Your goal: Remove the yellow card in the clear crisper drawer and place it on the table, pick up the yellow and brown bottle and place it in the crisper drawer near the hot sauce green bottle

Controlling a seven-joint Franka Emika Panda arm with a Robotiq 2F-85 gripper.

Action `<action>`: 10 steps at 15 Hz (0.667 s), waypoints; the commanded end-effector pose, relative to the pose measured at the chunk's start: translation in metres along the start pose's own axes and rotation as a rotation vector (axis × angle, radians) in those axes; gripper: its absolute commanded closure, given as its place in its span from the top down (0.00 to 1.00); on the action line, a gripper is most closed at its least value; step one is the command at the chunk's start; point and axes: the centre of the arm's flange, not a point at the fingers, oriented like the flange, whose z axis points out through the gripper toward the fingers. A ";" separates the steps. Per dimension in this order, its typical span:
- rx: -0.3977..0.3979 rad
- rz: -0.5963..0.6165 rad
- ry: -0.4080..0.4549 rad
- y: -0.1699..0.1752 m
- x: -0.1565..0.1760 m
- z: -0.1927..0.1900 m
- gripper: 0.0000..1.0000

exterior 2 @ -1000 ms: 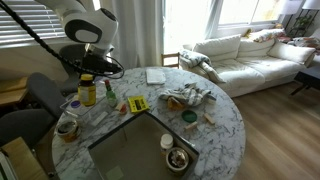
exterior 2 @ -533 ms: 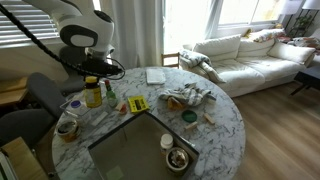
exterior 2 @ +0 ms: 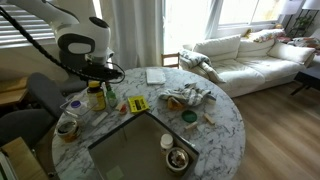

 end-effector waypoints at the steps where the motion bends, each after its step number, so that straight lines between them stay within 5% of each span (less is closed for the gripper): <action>1: -0.027 0.004 -0.009 -0.001 0.000 0.001 0.37; 3: -0.030 0.004 -0.009 -0.001 0.001 -0.002 0.87; 6: -0.032 -0.004 0.013 -0.001 0.003 -0.007 0.97; 8: -0.038 -0.003 0.020 -0.001 0.003 -0.010 0.81; 9: -0.042 -0.004 0.020 -0.001 0.003 -0.013 0.83; 10: -0.040 -0.007 0.021 -0.002 0.003 -0.017 0.97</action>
